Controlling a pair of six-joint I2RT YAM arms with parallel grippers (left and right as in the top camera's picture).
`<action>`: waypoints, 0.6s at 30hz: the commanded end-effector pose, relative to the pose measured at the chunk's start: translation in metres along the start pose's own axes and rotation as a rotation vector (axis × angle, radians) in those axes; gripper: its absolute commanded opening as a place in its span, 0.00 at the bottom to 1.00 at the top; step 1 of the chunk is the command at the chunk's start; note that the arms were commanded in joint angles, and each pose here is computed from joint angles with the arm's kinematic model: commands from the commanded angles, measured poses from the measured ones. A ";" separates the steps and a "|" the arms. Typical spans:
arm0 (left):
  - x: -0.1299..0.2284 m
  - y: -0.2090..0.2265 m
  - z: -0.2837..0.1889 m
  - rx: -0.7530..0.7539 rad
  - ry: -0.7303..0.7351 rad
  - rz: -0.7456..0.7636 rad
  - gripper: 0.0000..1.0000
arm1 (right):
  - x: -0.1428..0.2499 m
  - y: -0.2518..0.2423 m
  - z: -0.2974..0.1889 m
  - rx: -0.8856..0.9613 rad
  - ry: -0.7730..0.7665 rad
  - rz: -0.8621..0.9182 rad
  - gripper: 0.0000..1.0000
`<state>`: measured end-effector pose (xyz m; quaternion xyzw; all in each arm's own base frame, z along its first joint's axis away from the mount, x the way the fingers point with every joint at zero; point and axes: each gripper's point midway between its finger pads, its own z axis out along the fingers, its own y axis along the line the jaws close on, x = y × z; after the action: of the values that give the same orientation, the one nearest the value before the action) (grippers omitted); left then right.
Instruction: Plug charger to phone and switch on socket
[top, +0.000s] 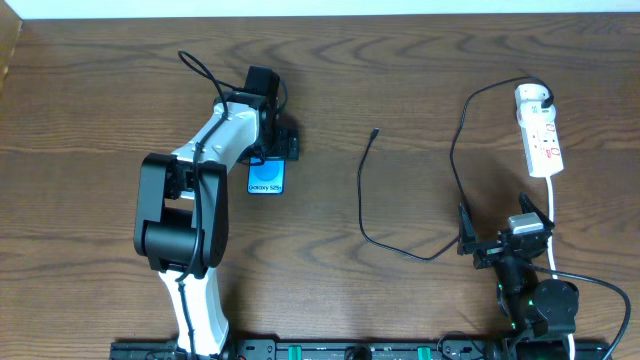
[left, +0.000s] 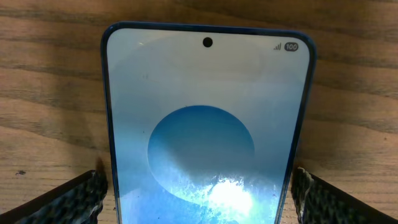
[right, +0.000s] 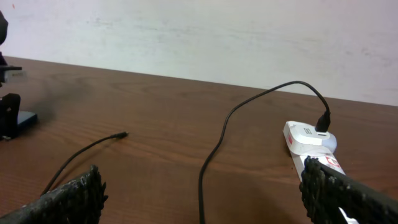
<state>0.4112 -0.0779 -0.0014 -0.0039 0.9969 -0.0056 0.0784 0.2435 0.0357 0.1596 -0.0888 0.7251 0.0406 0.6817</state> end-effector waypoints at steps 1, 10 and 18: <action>0.010 0.005 0.017 -0.031 0.055 -0.002 0.98 | 0.001 -0.002 0.000 0.008 0.000 -0.005 0.99; 0.022 0.006 0.016 -0.038 0.104 -0.001 0.96 | 0.001 -0.002 0.000 0.008 0.000 -0.005 0.99; 0.020 0.006 0.017 -0.037 0.095 -0.001 0.91 | 0.001 -0.002 0.000 0.008 0.000 -0.005 0.99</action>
<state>0.4008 -0.0781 -0.0021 -0.0049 0.9985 -0.0069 0.0545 0.2435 0.0357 0.1596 -0.0888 0.7251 0.0406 0.6817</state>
